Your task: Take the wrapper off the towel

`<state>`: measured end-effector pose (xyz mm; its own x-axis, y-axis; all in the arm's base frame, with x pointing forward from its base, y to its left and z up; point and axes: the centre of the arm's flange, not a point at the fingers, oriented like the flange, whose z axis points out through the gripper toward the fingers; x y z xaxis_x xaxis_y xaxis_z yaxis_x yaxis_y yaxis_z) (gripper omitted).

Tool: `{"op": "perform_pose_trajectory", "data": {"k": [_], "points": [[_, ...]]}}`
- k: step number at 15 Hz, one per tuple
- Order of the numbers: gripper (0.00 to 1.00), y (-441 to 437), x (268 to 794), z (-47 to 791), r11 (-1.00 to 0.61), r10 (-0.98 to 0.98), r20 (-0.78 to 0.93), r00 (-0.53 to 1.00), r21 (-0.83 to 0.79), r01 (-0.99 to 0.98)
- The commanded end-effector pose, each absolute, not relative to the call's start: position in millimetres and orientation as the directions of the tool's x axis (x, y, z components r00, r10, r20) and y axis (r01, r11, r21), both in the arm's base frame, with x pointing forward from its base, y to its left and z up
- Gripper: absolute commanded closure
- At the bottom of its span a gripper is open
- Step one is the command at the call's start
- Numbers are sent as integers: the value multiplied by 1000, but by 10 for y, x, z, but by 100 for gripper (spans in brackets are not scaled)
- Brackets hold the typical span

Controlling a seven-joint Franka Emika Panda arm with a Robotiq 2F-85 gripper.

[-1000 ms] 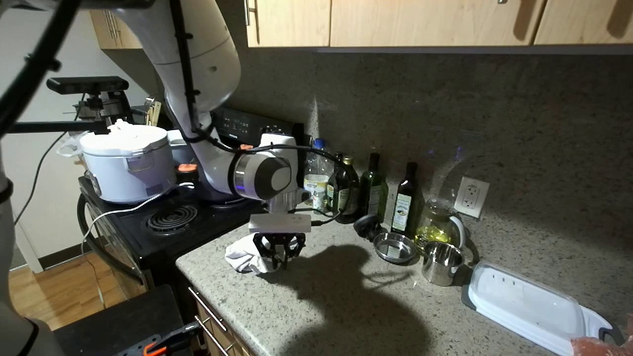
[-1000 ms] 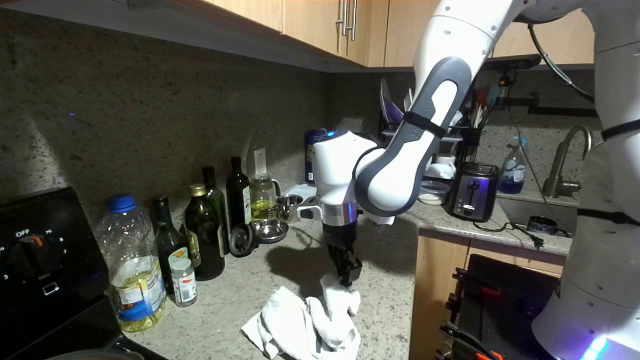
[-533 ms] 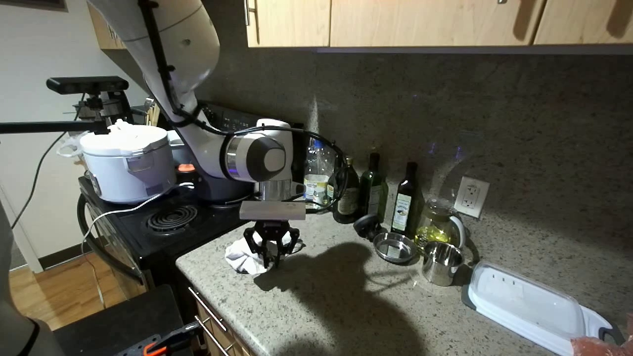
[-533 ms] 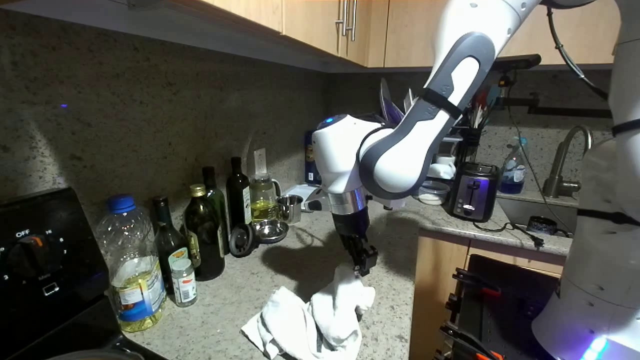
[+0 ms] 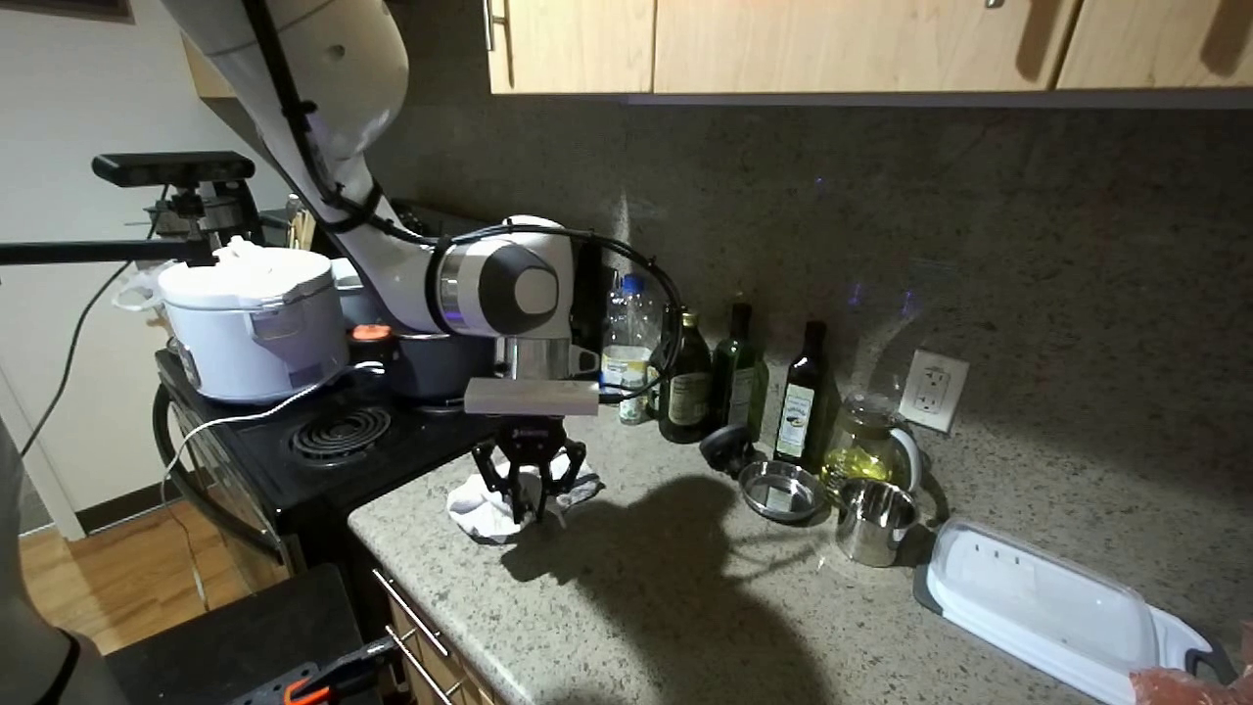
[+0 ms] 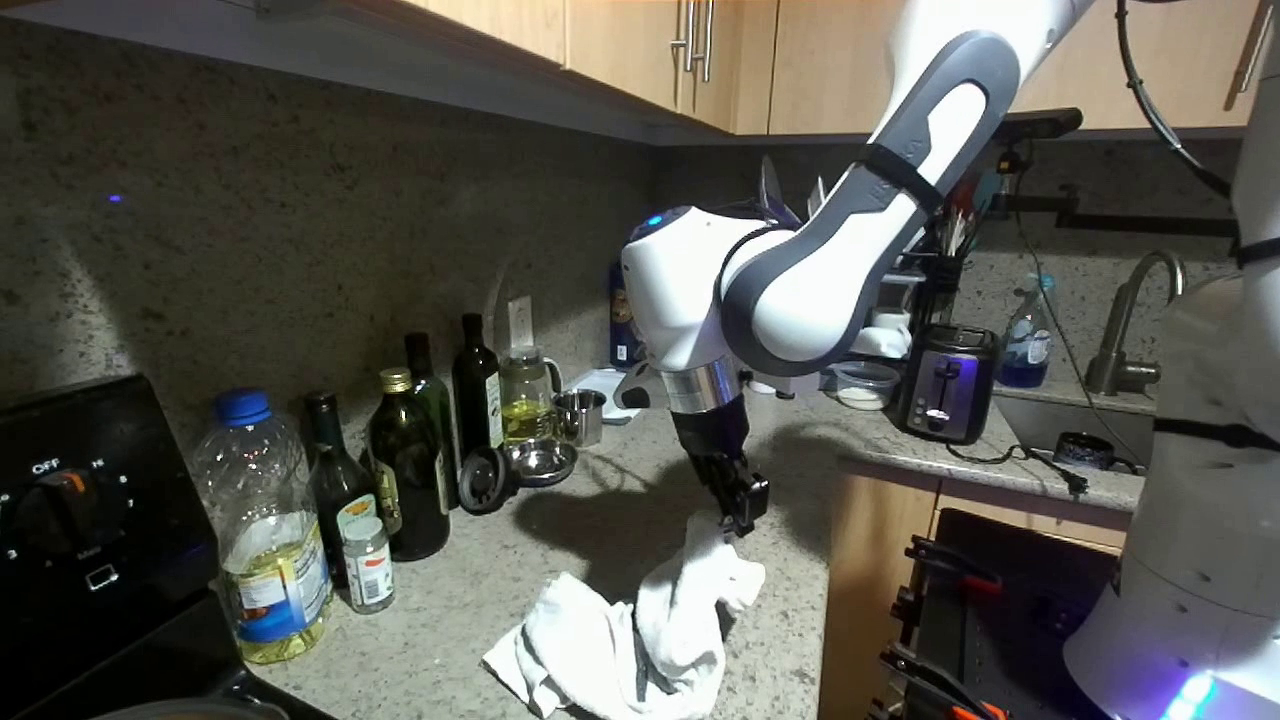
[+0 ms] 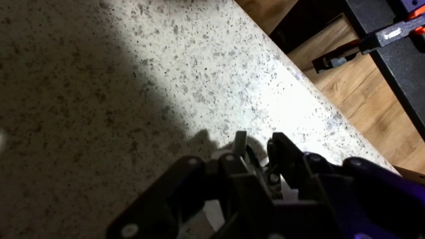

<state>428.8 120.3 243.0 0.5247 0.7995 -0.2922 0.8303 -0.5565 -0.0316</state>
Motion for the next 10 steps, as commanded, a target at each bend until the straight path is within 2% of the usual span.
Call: {"op": "perform_pose_trajectory", "data": {"k": [1,3,4,5,6,8,10], "points": [[93,1232,4258,2539,-584,785,-258,564,-1,812],[93,1250,4276,2511,-570,800,-236,552,-14,821],[54,1244,4288,2481,-563,810,-216,546,-24,826],[92,1224,4322,2405,-557,820,-177,544,-31,830],[91,1208,4355,2353,-549,832,-128,540,-52,834],[100,1170,4421,2224,-537,842,-16,538,-95,838],[100,1130,4431,2111,-527,844,43,535,-124,841]]}}
